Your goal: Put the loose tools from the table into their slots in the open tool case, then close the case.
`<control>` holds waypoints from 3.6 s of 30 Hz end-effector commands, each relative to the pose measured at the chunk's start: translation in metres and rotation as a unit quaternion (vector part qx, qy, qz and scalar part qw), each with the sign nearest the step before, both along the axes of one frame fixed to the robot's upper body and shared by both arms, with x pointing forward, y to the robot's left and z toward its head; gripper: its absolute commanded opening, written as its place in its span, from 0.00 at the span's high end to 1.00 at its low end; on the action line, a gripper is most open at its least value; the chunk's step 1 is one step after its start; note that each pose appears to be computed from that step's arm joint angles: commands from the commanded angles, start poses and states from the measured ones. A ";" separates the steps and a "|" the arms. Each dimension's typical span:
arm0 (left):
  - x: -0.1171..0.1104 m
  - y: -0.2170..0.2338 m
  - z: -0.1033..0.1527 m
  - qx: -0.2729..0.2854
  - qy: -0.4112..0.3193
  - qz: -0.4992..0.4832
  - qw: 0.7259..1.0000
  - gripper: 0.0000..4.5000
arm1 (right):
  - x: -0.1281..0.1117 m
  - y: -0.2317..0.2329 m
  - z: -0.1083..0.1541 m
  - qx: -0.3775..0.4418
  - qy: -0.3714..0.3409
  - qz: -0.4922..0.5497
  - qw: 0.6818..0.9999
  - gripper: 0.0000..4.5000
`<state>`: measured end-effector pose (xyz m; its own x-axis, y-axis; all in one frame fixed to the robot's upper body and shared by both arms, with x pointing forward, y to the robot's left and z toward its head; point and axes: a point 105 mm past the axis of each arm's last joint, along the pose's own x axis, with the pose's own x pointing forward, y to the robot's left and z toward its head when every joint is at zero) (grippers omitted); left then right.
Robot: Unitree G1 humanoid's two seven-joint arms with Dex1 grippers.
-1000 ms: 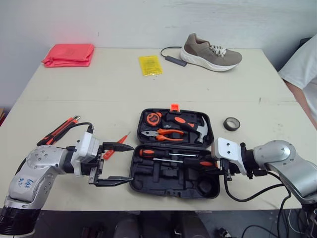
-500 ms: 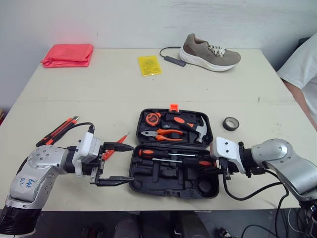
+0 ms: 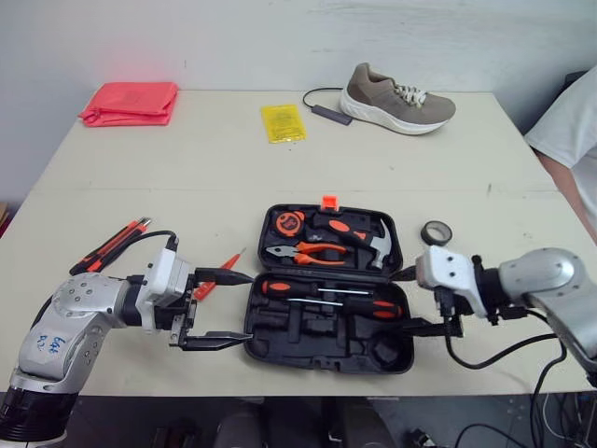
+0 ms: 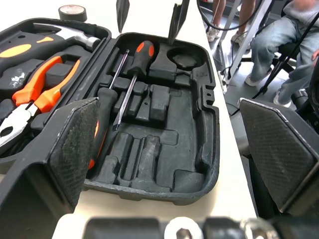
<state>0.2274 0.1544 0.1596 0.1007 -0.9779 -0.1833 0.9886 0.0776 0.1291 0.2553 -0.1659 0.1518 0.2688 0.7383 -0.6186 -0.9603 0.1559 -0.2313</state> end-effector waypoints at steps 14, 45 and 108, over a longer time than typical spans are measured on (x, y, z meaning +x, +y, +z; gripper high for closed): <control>0.003 -0.007 0.002 0.002 -0.026 -0.016 1.000 0.00 | 0.001 0.045 -0.025 0.176 -0.063 0.036 0.982 0.99; 0.012 -0.001 -0.003 0.010 -0.034 0.019 0.999 0.00 | 0.007 0.068 -0.060 0.119 -0.053 0.038 0.991 0.99; 0.041 0.070 -0.040 0.097 0.047 0.407 0.907 0.00 | -0.047 -0.024 0.027 0.308 -0.259 -0.065 0.913 0.01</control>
